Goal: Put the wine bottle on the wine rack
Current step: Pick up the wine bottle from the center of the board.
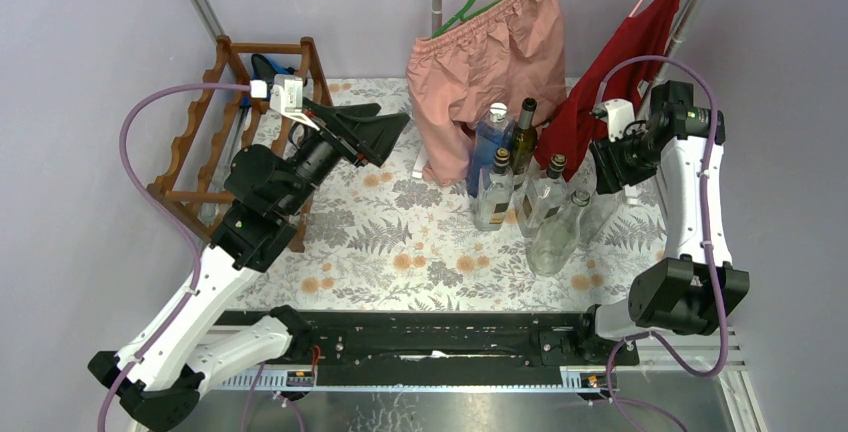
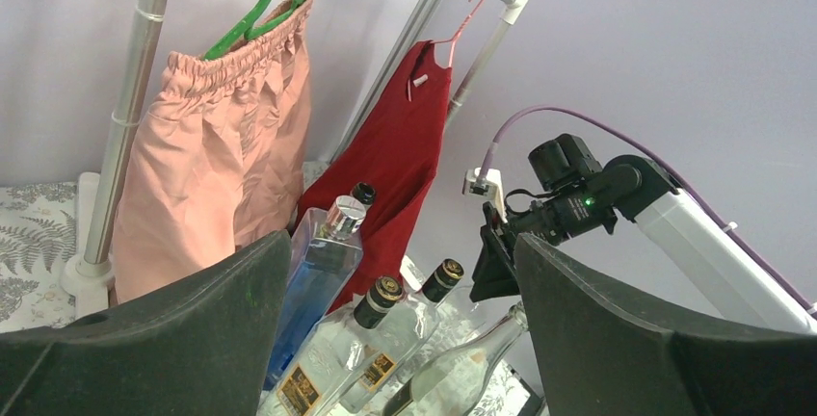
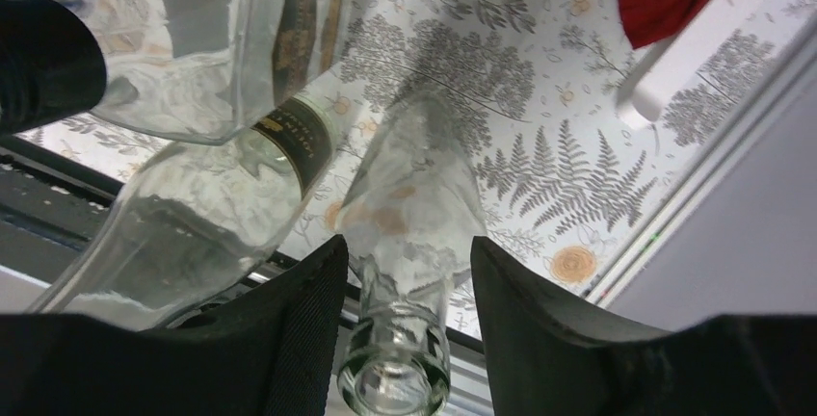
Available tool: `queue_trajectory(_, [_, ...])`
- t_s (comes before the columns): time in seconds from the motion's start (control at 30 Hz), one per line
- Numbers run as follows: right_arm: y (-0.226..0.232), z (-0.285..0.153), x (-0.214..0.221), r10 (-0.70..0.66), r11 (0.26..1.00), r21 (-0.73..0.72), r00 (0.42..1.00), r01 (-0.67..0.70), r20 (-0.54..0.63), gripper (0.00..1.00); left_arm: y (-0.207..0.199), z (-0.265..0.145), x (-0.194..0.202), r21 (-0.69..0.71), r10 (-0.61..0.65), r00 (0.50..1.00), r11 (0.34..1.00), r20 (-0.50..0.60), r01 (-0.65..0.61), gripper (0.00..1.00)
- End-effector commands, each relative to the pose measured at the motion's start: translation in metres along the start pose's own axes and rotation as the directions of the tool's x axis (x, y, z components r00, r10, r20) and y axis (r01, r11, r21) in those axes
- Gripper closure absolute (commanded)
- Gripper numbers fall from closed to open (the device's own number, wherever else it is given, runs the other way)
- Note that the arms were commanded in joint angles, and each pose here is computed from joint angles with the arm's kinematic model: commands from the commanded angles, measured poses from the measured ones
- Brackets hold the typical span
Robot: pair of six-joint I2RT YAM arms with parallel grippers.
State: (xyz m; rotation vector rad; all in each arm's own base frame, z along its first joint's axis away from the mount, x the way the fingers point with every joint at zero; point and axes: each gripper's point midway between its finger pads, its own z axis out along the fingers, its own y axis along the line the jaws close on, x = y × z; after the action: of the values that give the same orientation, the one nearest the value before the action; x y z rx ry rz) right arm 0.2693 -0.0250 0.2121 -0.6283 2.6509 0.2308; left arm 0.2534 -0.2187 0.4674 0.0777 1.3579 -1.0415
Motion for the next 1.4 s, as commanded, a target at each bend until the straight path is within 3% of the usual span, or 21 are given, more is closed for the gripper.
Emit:
queue_trajectory(0.0, [-0.008, -0.018, 0.000, -0.029, 0.993, 0.114, 0.999, 0.027, 0.020, 0.43, -0.005, -0.004, -0.015, 0.019, -0.010, 0.998, 1.000, 0.065, 0.009, 0.07])
queue_trajectory(0.2, [-0.008, -0.030, -0.004, -0.042, 0.990, 0.138, 0.999, 0.036, 0.035, 0.45, -0.006, -0.002, -0.014, 0.023, -0.011, 0.998, 1.000, 0.059, 0.010, 0.07])
queue_trajectory(0.33, [-0.003, -0.031, -0.005, -0.039, 0.993, 0.116, 0.998, 0.035, 0.040, 0.58, -0.006, -0.002, -0.013, 0.024, -0.009, 0.998, 1.000, 0.055, 0.007, 0.07])
queue_trajectory(0.53, [0.002, -0.033, -0.007, -0.040, 0.994, 0.101, 0.998, 0.035, 0.048, 0.91, -0.006, -0.003, -0.013, 0.024, -0.011, 0.998, 1.000, 0.056, 0.010, 0.07])
queue_trajectory(0.67, [-0.004, -0.049, -0.007, -0.071, 0.986, 0.154, 0.997, 0.066, 0.030, 1.00, -0.006, -0.002, -0.014, 0.025, -0.012, 0.998, 1.000, 0.058, 0.011, 0.07])
queue_trajectory(0.93, [0.019, -0.089, 0.013, -0.140, 0.976, 0.169, 0.990, 0.136, 0.013, 1.00, -0.007, 0.003, -0.012, 0.031, -0.005, 0.999, 1.000, 0.049, 0.004, 0.07])
queue_trajectory(1.1, [0.030, -0.089, 0.036, -0.160, 0.970, 0.183, 0.987, 0.158, -0.007, 1.00, -0.010, 0.006, -0.010, 0.047, -0.003, 0.999, 0.999, 0.035, 0.002, 0.07])
queue_trajectory(1.37, [0.057, -0.089, 0.051, -0.167, 0.976, 0.149, 0.984, 0.157, 0.059, 1.00, -0.014, 0.009, -0.010, 0.069, 0.001, 1.000, 0.998, 0.021, -0.002, 0.07])
